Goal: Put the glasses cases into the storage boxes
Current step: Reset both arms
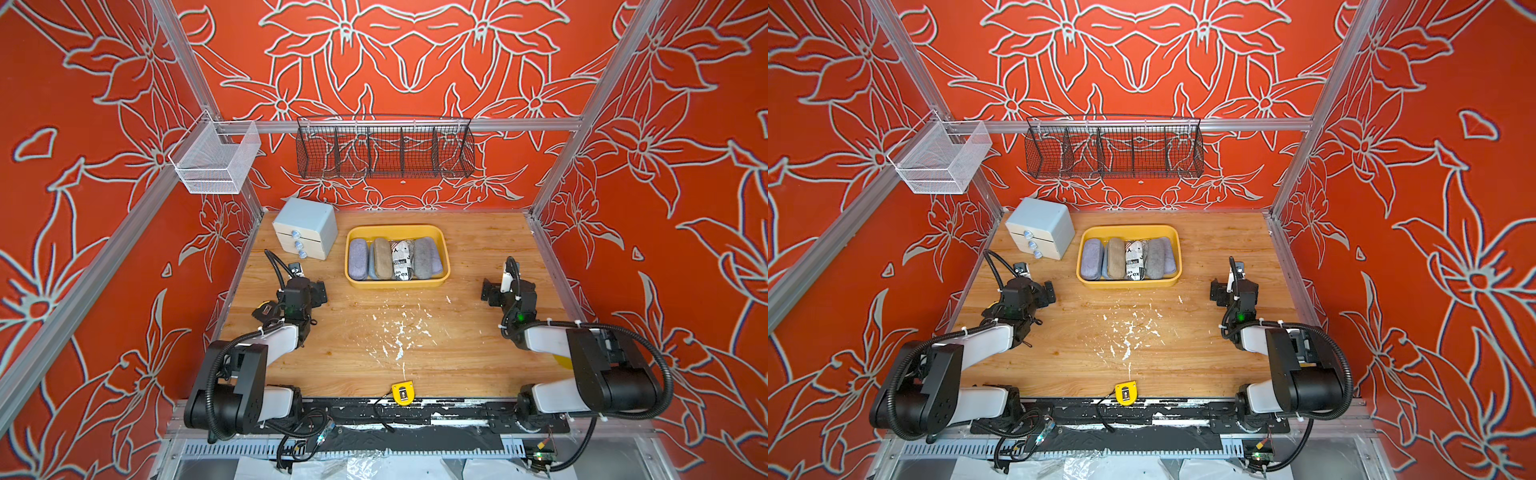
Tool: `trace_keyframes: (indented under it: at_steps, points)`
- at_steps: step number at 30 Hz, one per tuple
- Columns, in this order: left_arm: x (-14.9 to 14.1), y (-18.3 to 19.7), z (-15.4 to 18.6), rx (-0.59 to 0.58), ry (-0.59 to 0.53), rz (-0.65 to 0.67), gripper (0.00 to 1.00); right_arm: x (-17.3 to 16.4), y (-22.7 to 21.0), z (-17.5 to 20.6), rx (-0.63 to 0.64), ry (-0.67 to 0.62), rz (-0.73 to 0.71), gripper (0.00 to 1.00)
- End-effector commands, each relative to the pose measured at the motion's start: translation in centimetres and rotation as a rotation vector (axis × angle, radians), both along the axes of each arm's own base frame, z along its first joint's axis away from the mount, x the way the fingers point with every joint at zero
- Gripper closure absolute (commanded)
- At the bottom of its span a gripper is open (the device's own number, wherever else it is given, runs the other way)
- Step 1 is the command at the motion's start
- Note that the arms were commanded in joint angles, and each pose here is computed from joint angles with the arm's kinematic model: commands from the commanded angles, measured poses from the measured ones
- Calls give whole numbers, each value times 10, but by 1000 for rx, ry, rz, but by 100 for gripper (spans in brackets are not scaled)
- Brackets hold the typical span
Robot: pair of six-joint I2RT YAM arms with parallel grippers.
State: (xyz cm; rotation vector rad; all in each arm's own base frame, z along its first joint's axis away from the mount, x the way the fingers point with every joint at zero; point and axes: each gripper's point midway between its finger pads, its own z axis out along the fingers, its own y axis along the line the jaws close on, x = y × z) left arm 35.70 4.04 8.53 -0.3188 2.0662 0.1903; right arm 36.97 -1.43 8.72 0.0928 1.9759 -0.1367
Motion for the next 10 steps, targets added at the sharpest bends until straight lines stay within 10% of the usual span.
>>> trace_keyframes:
  at_steps: [1,10]
  points:
    - [1,2,1,1,-14,1,3,2,1,6,-15,-22,18,3]
    - [1,2,2,1,-20,0,3,2,1,6,-15,-23,18,3]
